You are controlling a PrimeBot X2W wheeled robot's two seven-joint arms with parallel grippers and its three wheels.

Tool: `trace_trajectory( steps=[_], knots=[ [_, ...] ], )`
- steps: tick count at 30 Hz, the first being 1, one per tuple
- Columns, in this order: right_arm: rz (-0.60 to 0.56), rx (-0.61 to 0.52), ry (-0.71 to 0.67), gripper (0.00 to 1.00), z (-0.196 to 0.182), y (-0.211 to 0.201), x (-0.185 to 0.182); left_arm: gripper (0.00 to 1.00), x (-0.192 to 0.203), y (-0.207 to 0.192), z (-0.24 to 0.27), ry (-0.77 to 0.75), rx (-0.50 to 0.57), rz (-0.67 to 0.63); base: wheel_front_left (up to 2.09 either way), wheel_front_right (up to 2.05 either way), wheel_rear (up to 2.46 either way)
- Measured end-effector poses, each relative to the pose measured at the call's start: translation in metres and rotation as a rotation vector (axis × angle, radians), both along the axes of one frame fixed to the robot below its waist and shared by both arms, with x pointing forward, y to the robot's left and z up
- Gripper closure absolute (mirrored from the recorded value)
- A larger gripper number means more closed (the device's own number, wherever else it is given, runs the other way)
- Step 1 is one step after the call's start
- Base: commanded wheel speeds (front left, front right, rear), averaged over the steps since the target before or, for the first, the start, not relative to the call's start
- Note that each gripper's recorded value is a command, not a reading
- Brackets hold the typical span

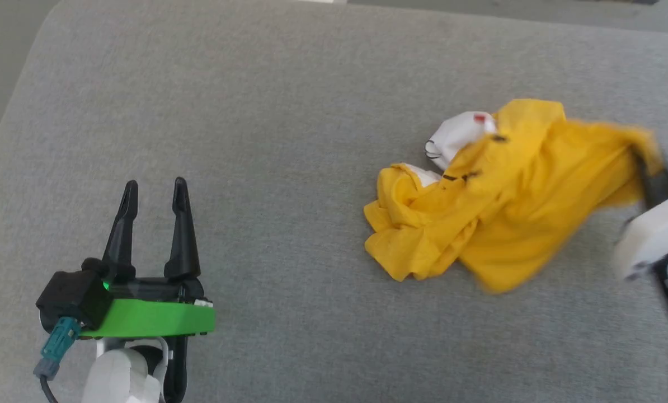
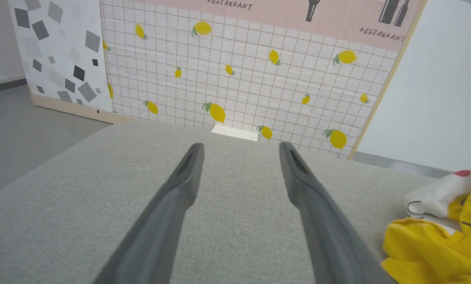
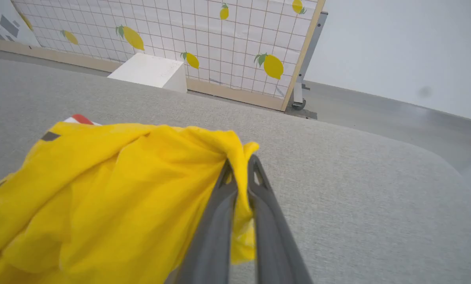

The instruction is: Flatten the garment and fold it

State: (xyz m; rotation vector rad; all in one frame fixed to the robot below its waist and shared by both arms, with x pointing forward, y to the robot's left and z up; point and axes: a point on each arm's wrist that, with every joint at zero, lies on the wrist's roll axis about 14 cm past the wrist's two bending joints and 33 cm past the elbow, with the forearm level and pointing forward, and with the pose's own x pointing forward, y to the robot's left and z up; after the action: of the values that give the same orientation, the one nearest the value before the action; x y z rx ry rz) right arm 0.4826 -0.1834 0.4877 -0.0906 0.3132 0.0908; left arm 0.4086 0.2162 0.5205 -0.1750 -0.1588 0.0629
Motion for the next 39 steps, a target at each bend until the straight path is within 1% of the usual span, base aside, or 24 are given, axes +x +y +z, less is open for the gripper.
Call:
trace_trajectory(
  steps=[3,4,6,8,9,11,13,15,16,17,19,22,26,28,30,32,34,39],
  knots=[
    [-0.072,-0.085,-0.127,1.00,0.045,-0.031,0.001,0.00,0.001,-0.005,0.005,-0.016,-0.005,-0.013,0.00,0.00,0.00],
    [-0.106,-0.103,-0.149,1.00,0.053,-0.043,-0.001,0.00,0.001,-0.007,0.006,-0.019,-0.007,-0.018,0.00,0.00,0.00],
    [-0.178,-0.123,-0.149,1.00,0.058,-0.067,-0.011,0.00,0.001,-0.010,0.008,-0.024,-0.010,-0.027,0.00,0.00,0.00],
    [-0.251,-0.134,-0.085,1.00,0.042,-0.089,-0.030,0.00,0.001,-0.013,0.007,-0.022,-0.013,-0.035,0.00,0.00,0.00],
    [-0.285,-0.144,-0.022,1.00,0.024,-0.100,-0.043,0.00,0.001,-0.014,0.005,-0.017,-0.014,-0.038,0.00,0.00,0.00],
    [-0.357,-0.129,0.126,1.00,-0.017,-0.117,-0.075,0.00,0.001,-0.014,0.001,-0.004,-0.015,-0.038,0.00,0.00,0.00],
    [-0.399,-0.125,0.244,1.00,-0.050,-0.128,-0.102,0.00,0.001,-0.014,-0.003,0.006,-0.015,-0.037,0.00,0.00,0.00],
    [-0.433,-0.121,0.311,1.00,-0.070,-0.137,-0.123,0.00,0.001,-0.013,-0.005,0.014,-0.015,-0.035,0.00,0.00,0.00],
    [-0.447,-0.118,0.326,0.89,-0.076,-0.140,-0.129,0.00,0.001,-0.013,-0.006,0.016,-0.014,-0.036,0.00,0.00,0.00],
    [-0.451,-0.116,0.327,0.00,-0.078,-0.141,-0.131,0.00,0.001,-0.014,-0.006,0.017,-0.014,-0.037,0.00,0.00,0.00],
    [-0.457,-0.115,0.289,0.00,-0.074,-0.144,-0.129,0.00,0.001,-0.015,-0.006,0.018,-0.009,-0.042,0.00,0.00,0.00],
    [-0.438,-0.092,0.181,0.00,-0.054,-0.138,-0.111,0.00,0.000,-0.018,-0.005,0.013,-0.009,-0.053,0.00,0.00,0.00],
    [-0.347,-0.018,-0.006,0.00,-0.007,-0.106,-0.071,0.00,0.000,-0.023,-0.001,0.003,-0.013,-0.069,0.00,0.00,0.00],
    [-0.294,0.005,-0.048,0.00,0.009,-0.087,-0.056,0.00,0.000,-0.026,-0.001,0.001,-0.014,-0.078,0.00,0.00,0.00],
    [-0.257,0.026,-0.039,0.00,0.013,-0.073,-0.045,0.00,0.001,-0.029,-0.002,0.004,-0.016,-0.086,0.00,0.00,0.00],
    [-0.228,0.042,0.004,0.00,0.008,-0.062,-0.035,0.00,0.001,-0.030,-0.004,0.011,-0.017,-0.090,0.00,0.00,0.00],
    [-0.198,0.054,0.099,0.00,-0.011,-0.052,-0.025,0.00,0.002,-0.028,-0.010,0.027,-0.018,-0.084,0.00,0.00,0.00],
    [-0.188,0.047,0.245,0.00,-0.047,-0.046,-0.016,0.00,0.002,-0.022,-0.020,0.056,-0.016,-0.066,0.00,0.00,0.00]
  ],
)
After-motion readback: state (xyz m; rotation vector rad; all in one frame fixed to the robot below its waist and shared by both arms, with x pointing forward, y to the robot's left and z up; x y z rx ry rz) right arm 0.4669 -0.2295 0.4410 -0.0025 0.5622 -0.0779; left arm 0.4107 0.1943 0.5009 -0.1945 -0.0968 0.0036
